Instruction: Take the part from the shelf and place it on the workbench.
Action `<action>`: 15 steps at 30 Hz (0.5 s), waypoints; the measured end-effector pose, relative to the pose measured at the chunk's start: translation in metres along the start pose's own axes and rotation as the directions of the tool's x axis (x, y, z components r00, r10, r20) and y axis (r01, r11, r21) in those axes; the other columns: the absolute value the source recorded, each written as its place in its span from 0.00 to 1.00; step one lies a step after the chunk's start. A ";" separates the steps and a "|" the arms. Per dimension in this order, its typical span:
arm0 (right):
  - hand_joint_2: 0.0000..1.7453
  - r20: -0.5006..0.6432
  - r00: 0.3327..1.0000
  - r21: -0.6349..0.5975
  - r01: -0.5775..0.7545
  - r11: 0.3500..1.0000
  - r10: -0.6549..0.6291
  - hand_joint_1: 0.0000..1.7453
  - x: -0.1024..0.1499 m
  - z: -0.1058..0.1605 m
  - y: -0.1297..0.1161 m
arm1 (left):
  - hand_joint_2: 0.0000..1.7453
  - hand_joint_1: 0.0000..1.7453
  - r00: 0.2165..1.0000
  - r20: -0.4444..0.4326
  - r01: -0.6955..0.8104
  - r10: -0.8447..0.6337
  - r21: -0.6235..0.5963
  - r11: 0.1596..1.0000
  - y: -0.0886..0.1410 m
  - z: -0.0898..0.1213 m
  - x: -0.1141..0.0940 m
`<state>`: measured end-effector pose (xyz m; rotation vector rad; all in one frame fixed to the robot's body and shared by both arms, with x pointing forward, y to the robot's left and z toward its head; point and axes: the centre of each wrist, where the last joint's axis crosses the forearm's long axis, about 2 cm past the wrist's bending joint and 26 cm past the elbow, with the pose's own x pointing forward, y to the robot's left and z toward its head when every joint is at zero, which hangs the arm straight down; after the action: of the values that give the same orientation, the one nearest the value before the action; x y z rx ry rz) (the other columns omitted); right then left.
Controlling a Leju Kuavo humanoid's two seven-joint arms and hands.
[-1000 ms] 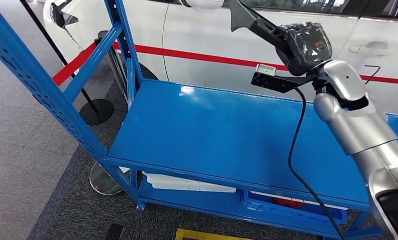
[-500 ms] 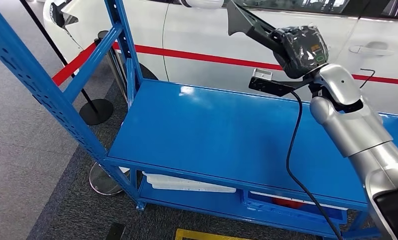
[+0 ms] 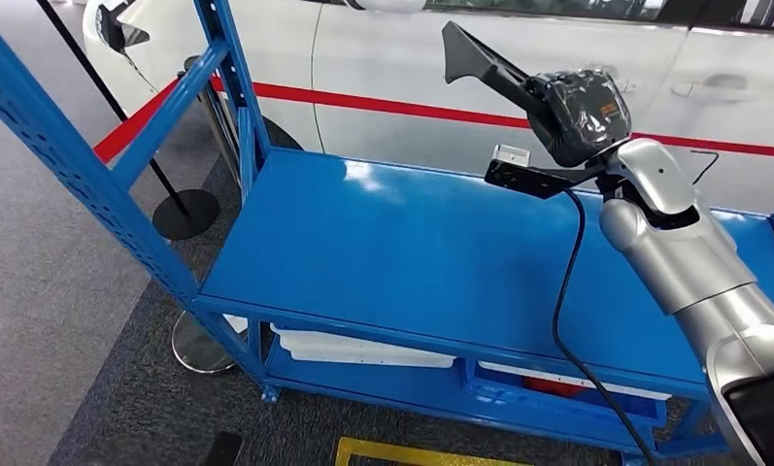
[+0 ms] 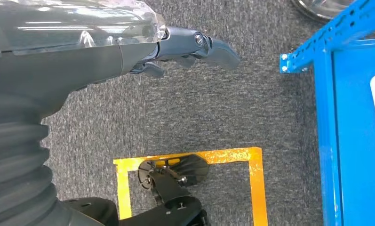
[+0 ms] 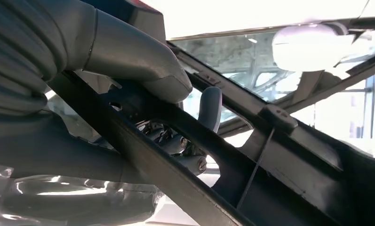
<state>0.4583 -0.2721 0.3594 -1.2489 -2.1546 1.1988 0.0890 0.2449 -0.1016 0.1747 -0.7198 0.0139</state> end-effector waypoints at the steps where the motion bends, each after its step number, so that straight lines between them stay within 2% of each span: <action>1: 1.00 -0.002 1.000 0.000 0.003 1.000 -0.003 1.00 0.000 0.000 0.000 | 1.00 0.00 1.000 0.000 0.003 -0.003 0.002 1.000 0.000 0.000 0.000; 10: 1.00 -0.018 0.999 0.008 0.034 0.999 -0.034 1.00 -0.003 0.000 0.003 | 1.00 0.00 1.000 0.003 0.026 -0.026 0.008 1.000 0.001 0.001 -0.001; 15: 1.00 -0.026 0.999 -0.003 0.040 0.999 -0.040 1.00 -0.008 -0.008 -0.006 | 1.00 0.00 0.999 0.011 0.041 -0.041 0.016 0.999 0.003 -0.001 0.001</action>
<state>0.4653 -0.2766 0.3697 -1.2106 -2.1528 1.1576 0.0908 0.2478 -0.1013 0.2050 -0.7270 -0.0203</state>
